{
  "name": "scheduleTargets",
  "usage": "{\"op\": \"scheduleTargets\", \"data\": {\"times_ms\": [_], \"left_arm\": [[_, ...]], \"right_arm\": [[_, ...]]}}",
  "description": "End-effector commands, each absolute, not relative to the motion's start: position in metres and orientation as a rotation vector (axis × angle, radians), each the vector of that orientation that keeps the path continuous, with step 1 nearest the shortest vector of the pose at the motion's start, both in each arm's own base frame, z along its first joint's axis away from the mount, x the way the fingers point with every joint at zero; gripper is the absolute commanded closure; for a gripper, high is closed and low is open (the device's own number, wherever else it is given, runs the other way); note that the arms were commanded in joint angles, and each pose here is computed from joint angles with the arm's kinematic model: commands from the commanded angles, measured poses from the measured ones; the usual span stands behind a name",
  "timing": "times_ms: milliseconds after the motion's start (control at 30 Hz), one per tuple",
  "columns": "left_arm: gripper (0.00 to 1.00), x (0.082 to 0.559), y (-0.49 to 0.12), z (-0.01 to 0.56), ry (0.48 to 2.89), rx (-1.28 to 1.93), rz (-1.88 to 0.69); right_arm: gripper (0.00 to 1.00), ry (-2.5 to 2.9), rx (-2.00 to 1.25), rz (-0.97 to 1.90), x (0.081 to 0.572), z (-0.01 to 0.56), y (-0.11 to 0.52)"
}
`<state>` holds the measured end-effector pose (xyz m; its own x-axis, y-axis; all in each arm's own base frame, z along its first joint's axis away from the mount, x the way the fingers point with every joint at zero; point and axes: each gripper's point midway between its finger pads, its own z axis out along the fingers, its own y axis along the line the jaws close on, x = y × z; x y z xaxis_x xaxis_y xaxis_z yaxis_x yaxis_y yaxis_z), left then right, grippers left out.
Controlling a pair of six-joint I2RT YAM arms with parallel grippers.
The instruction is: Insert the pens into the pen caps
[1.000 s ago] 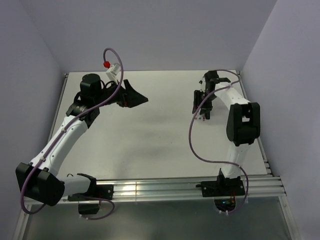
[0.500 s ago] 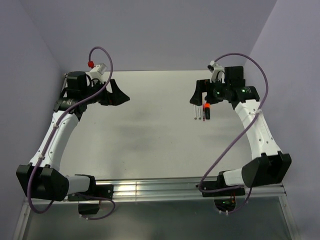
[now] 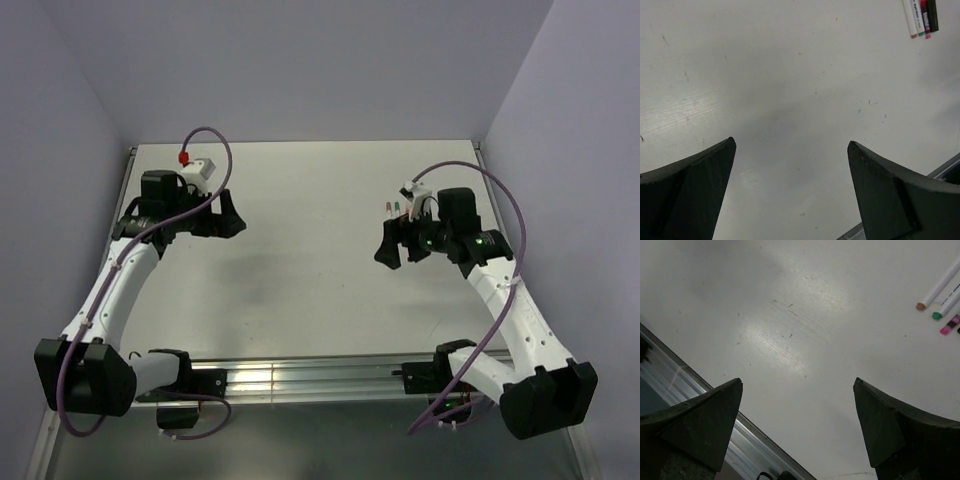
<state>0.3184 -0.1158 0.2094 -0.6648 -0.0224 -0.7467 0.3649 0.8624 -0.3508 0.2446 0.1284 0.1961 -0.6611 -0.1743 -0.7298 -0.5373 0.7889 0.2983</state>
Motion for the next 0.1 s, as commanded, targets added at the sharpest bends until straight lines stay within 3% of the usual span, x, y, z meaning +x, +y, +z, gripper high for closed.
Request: {"op": "scheduleTargets", "data": {"times_ms": [0, 67], "left_arm": [[0.01, 0.3254, -0.1063, 0.2189, 2.179, 0.238, -0.541], [0.01, 0.328, -0.1004, 0.2171, 2.188, 0.213, -0.501]], "right_arm": [[0.0, 2.14, -0.566, 0.583, 0.256, 0.211, 0.1308], [0.0, 2.144, -0.57, 0.58, 0.2558, 0.2096, 0.1329]]}}
